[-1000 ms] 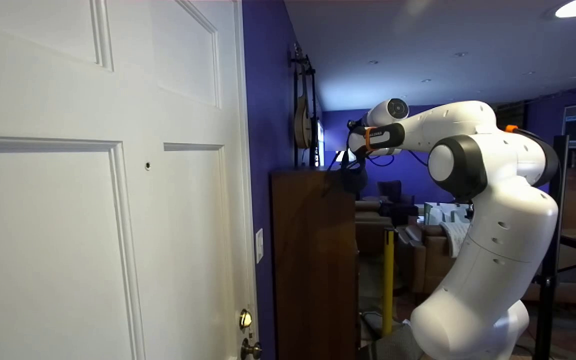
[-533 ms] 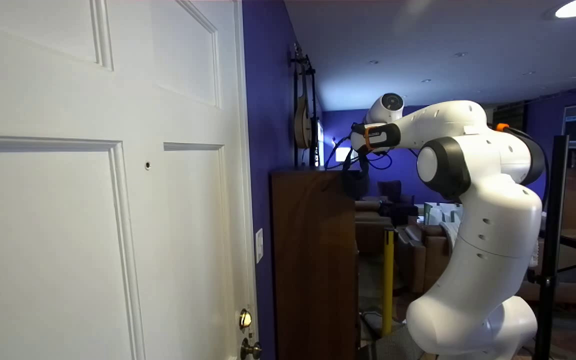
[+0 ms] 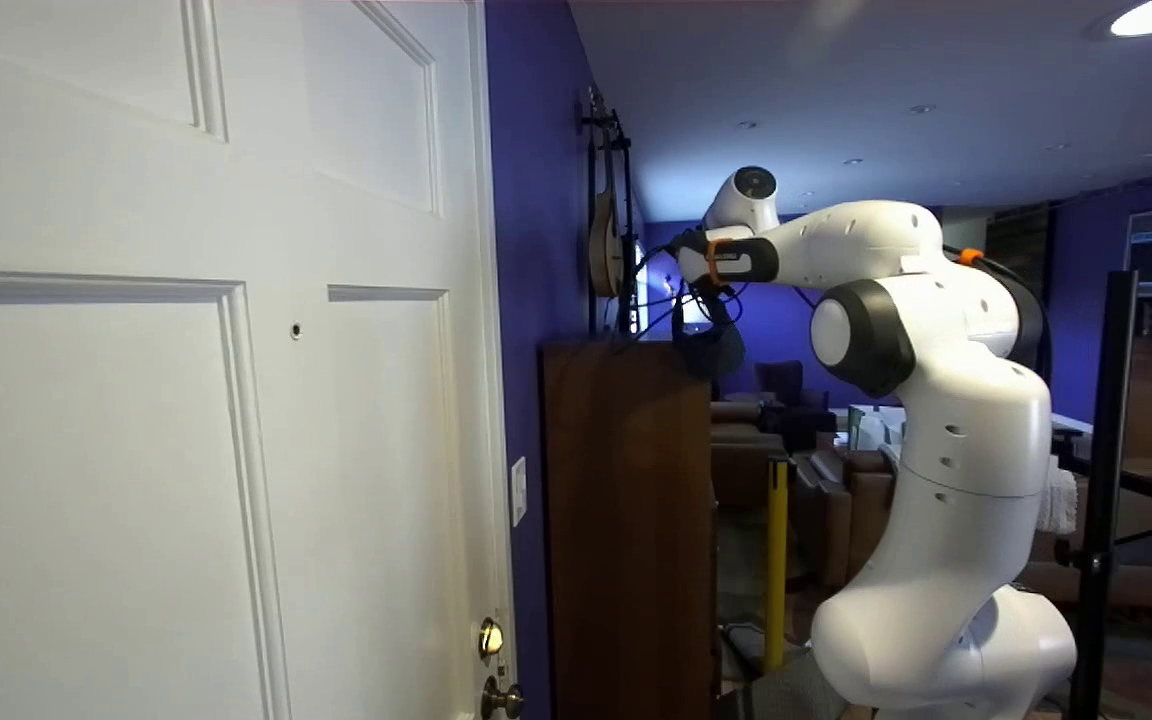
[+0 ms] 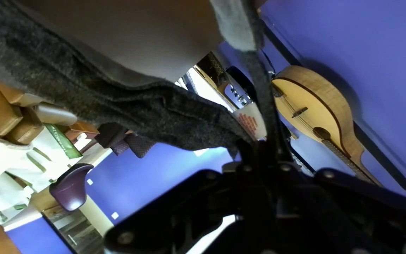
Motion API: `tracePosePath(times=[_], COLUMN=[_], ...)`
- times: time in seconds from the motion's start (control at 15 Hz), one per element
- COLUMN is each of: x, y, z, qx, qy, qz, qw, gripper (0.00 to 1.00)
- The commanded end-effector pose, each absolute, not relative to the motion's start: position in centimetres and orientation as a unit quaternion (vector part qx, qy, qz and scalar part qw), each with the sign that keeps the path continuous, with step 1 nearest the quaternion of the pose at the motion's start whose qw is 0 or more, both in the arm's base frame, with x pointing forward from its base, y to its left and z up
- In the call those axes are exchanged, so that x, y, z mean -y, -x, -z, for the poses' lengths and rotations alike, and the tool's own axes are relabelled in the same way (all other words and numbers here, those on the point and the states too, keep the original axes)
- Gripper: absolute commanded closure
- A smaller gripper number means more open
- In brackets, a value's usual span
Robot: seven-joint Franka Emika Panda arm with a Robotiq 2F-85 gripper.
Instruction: Remove the half head cap and put it on top of the cabinet
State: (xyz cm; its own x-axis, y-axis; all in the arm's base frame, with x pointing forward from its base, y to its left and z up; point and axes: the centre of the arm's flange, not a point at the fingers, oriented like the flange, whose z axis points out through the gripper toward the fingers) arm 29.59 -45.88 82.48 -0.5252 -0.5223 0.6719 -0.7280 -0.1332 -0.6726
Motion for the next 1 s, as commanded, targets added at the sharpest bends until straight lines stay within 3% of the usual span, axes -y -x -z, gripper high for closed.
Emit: tracePosePath(times=[0.0, 0.6, 0.93], x=[48.1, 52.3, 53.1], y=[-32.6, -35.4, -34.8], z=[-84.5, -81.8, -79.9], qx=[0.660, 0.713, 0.718], qy=[-0.434, -0.374, -0.366], qz=[-0.609, -0.593, -0.592], qw=[0.065, -0.011, -0.012], gripper=[0.99, 0.99, 0.99])
